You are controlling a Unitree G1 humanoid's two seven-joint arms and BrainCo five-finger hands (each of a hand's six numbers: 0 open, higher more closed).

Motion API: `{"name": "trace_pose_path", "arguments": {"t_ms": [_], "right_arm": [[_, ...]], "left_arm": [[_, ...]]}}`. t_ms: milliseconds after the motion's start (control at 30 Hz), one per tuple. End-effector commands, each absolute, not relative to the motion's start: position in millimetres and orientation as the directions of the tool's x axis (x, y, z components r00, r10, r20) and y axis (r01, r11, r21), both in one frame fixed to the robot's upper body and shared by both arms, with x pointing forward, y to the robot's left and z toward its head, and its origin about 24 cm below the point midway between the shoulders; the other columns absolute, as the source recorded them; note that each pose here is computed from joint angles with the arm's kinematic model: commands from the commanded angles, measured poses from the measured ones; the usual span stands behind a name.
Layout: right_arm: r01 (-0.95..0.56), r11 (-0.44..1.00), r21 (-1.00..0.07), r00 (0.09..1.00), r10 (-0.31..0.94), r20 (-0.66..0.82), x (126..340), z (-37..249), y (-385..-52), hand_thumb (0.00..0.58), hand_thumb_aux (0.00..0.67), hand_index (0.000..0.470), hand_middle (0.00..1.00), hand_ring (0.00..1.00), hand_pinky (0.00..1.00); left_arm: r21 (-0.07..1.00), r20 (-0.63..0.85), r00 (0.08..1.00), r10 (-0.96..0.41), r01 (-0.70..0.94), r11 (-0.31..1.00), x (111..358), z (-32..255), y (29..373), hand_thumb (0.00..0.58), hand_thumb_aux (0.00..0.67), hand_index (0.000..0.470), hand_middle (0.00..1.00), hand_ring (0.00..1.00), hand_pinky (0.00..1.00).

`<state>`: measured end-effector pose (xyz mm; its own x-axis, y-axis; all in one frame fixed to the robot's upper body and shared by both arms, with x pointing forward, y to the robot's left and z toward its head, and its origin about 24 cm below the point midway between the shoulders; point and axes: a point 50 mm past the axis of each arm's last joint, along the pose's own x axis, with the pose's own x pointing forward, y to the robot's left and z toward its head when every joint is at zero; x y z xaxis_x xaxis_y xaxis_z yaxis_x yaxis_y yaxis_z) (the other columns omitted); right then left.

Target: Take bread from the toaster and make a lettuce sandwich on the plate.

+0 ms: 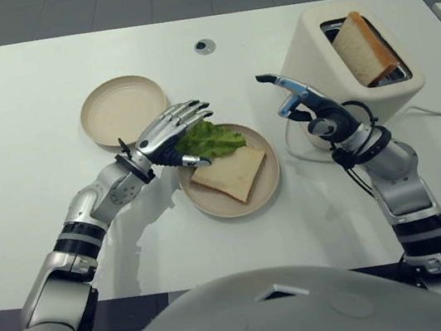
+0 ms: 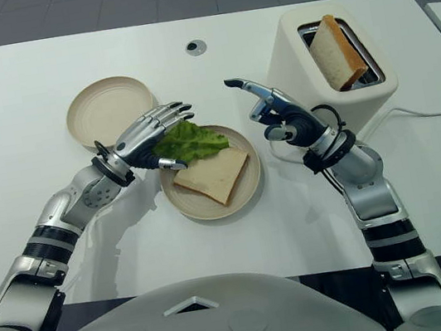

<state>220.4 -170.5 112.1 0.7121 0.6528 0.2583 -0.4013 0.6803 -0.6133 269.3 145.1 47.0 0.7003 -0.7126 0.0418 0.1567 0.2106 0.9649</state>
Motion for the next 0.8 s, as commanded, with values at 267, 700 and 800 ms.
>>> {"name": "trace_pose_path", "arguments": {"t_ms": [267,700,800], "right_arm": [[-0.419,0.666,-0.617,0.708,0.665,0.237,218,109,-169,0.0,0.0,0.0,1.0,1.0,1.0],[-0.414,0.674,-0.612,0.713,0.658,0.243,219,110,-170,0.0,0.0,0.0,1.0,1.0,1.0],[-0.413,0.675,-0.611,0.713,0.657,0.245,219,110,-170,0.0,0.0,0.0,1.0,1.0,1.0]], "left_arm": [[0.967,-0.02,0.672,-0.74,0.201,0.156,267,26,136,0.579,0.638,0.448,0.0,0.0,0.0],[0.907,0.16,0.619,-0.769,0.216,0.362,260,53,130,0.58,0.67,0.47,0.0,0.0,0.0],[0.897,0.16,0.588,-0.793,0.249,0.365,255,53,125,0.58,0.67,0.47,0.0,0.0,0.0]]}}
